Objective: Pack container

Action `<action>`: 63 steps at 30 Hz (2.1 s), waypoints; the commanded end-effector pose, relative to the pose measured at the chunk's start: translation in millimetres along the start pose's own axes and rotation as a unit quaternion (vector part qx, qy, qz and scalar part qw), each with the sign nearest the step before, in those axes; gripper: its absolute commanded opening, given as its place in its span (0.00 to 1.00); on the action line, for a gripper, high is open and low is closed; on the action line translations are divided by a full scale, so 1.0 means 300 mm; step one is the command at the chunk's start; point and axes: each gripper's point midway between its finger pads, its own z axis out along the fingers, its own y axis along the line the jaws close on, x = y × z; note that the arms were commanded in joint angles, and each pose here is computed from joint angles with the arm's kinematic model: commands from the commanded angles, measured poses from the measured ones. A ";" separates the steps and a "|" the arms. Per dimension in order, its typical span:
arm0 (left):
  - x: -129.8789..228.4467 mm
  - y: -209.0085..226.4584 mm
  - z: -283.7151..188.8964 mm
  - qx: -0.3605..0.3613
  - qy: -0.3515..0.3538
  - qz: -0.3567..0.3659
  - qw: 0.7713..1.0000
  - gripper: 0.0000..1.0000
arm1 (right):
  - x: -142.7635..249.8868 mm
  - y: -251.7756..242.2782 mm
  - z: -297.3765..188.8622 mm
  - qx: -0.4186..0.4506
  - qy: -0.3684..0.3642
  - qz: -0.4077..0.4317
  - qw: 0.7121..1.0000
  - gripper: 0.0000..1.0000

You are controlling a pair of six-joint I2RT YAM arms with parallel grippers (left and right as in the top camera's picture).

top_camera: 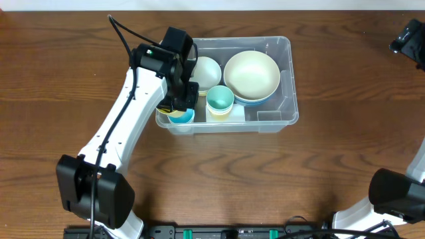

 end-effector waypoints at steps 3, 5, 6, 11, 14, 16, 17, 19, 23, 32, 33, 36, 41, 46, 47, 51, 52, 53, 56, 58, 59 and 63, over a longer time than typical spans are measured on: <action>0.005 -0.003 0.010 0.005 0.006 -0.003 1.000 0.06 | -0.014 -0.013 -0.036 -0.001 -0.015 0.012 1.000 0.99; 0.006 -0.010 0.010 0.008 0.007 -0.002 1.000 0.06 | -0.014 -0.013 -0.036 -0.001 -0.015 0.011 1.000 0.99; 0.007 -0.014 0.010 0.010 0.007 -0.001 1.000 0.08 | -0.014 -0.013 -0.036 -0.001 -0.015 0.011 1.000 0.99; 0.009 -0.036 0.012 0.017 0.007 0.006 1.000 0.54 | -0.014 -0.013 -0.036 -0.001 -0.015 0.011 1.000 0.99; 0.008 -0.040 0.012 0.017 0.007 0.007 1.000 0.59 | -0.014 -0.013 -0.036 -0.001 -0.015 0.011 1.000 0.99; 0.009 -0.039 0.012 0.016 0.007 0.007 1.000 0.60 | -0.014 -0.014 -0.035 -0.001 -0.015 0.012 1.000 0.99; 0.009 -0.038 0.007 0.017 0.006 0.007 1.000 0.61 | -0.014 -0.013 -0.036 -0.001 -0.015 0.012 1.000 0.99; 0.013 -0.038 -0.010 0.017 0.002 0.007 1.000 0.61 | -0.014 -0.014 -0.035 -0.001 -0.015 0.012 1.000 0.99; 0.024 -0.045 -0.093 0.022 -0.025 0.010 0.999 0.61 | -0.014 -0.013 -0.036 -0.001 -0.015 0.011 1.000 0.99; 0.125 -0.065 -0.455 0.053 -0.183 0.017 0.981 0.99 | -0.014 -0.013 -0.036 -0.001 -0.015 0.011 1.000 0.99; 0.142 -0.066 -0.493 0.056 -0.201 0.020 0.978 0.98 | -0.014 -0.013 -0.036 -0.001 -0.015 0.012 1.000 0.99; 0.198 -0.066 -0.594 0.065 -0.250 0.026 0.966 0.98 | -0.014 -0.013 -0.036 -0.001 -0.015 0.011 1.000 0.99; 0.290 -0.058 -0.718 0.072 -0.314 0.037 0.946 0.98 | -0.014 -0.013 -0.036 -0.001 -0.015 0.011 1.000 0.99; 0.373 0.018 -0.814 0.014 -0.378 0.052 0.924 0.98 | -0.014 -0.013 -0.036 -0.001 -0.015 0.012 1.000 0.99; 0.393 0.045 -0.829 -0.004 -0.388 0.044 0.921 0.98 | -0.014 -0.013 -0.036 -0.001 -0.015 0.011 1.000 0.99; 0.475 0.124 -0.892 -0.053 -0.428 0.019 0.902 0.98 | -0.014 -0.013 -0.036 -0.001 -0.015 0.011 1.000 0.99; 0.496 0.138 -0.906 -0.060 -0.438 0.014 0.897 0.98 | -0.014 -0.013 -0.036 -0.001 -0.015 0.012 1.000 0.99; 0.517 0.152 -0.918 -0.066 -0.446 0.010 0.892 0.98 | -0.014 -0.013 -0.036 -0.001 -0.015 0.012 1.000 0.99; 0.581 0.183 -0.951 -0.079 -0.471 0.000 0.879 0.98 | -0.014 -0.013 -0.036 -0.001 -0.015 0.011 1.000 0.99; 0.622 0.191 -0.959 -0.078 -0.480 0.000 0.874 0.98 | -0.014 -0.013 -0.036 -0.001 -0.015 0.011 1.000 0.99; 0.644 0.196 -0.961 -0.079 -0.483 -0.002 0.872 0.98 | -0.014 -0.013 -0.036 -0.001 -0.015 0.011 1.000 0.99; 0.739 0.227 -0.971 -0.088 -0.502 -0.025 0.860 0.98 | -0.014 -0.013 -0.036 -0.001 -0.015 0.011 1.000 0.99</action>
